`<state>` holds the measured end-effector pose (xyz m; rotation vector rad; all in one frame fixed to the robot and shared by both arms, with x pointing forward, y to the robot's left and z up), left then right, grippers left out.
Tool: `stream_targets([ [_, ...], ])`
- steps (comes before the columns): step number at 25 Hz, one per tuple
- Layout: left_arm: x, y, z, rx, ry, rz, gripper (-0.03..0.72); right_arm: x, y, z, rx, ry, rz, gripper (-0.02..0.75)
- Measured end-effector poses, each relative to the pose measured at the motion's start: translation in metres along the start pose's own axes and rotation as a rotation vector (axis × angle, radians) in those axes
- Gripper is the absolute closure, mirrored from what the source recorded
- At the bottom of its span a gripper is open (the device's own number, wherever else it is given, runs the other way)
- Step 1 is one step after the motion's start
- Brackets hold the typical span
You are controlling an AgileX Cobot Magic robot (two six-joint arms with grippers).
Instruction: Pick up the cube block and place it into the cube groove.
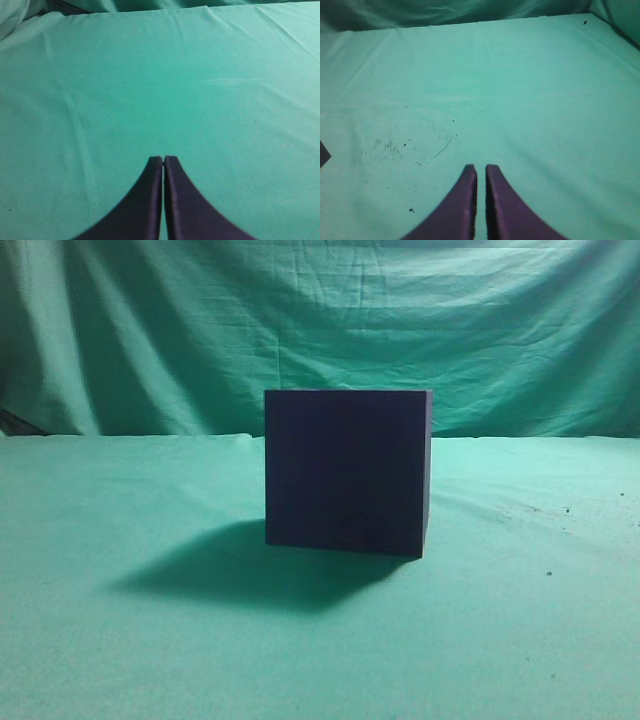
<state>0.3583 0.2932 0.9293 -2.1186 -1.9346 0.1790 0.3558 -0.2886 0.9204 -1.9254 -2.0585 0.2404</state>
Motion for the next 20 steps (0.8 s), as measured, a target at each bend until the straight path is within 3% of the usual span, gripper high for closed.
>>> stream_targets([
  [20, 0.0000, 0.0000, 0.0000, 0.000, 0.000, 0.000, 0.688, 0.0005, 0.0002, -0.0016, -0.013, -0.008, -0.003, 0.738],
])
Point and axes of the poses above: a point on each arm's last joint axis where the gripper is mounted, y pointing out along that axis toward the gripper, x along the wrist's bending axis when the last joint is at zero, z = x × y, the point moved 7 cm from there along y, pointing out along that axis toward the gripper, and after that the axes turned 2 degrees about y, right-handed, at the moved point
